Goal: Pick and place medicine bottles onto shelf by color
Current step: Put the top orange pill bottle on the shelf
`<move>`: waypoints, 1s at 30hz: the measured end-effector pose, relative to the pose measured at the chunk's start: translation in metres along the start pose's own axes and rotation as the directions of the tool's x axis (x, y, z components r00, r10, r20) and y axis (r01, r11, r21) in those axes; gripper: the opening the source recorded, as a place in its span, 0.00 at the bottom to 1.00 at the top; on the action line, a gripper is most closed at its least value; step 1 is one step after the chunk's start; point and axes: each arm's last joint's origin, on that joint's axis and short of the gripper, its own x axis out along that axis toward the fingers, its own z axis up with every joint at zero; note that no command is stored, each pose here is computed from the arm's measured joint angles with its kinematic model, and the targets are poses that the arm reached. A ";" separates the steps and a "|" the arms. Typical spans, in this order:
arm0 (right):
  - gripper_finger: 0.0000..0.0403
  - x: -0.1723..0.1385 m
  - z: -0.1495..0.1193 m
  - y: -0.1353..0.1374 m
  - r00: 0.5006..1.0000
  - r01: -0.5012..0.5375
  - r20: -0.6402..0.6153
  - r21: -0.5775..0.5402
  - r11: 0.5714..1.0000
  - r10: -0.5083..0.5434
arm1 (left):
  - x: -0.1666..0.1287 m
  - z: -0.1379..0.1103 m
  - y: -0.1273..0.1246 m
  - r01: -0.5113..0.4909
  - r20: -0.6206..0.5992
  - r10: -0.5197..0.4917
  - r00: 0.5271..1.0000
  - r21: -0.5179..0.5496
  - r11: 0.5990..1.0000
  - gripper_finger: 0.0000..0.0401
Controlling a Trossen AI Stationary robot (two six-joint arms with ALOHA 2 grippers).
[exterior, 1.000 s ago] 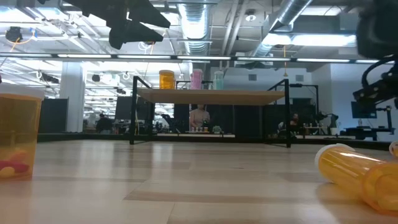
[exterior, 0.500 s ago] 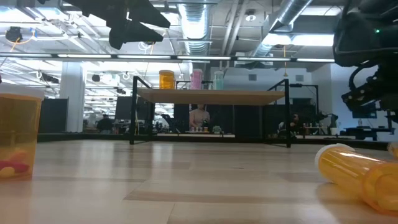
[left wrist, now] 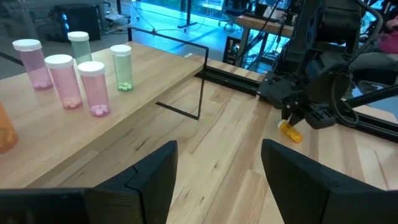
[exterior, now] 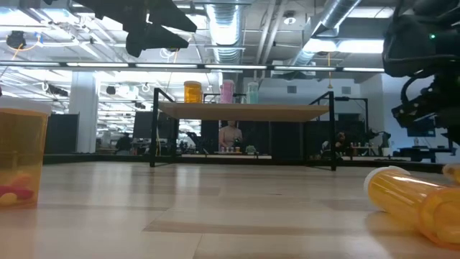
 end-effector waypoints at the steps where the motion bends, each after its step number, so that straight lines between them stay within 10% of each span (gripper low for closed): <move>1: 0.31 -0.001 0.001 0.000 1.000 -0.003 0.003 -0.006 1.000 0.003 | 0.000 0.000 0.000 0.000 0.000 0.000 1.000 0.000 1.000 0.55; 30: 0.31 -0.031 0.033 0.025 0.963 -0.166 0.207 -0.054 0.985 0.174 | 0.000 0.000 0.000 -0.001 -0.003 0.001 1.000 -0.003 1.000 0.55</move>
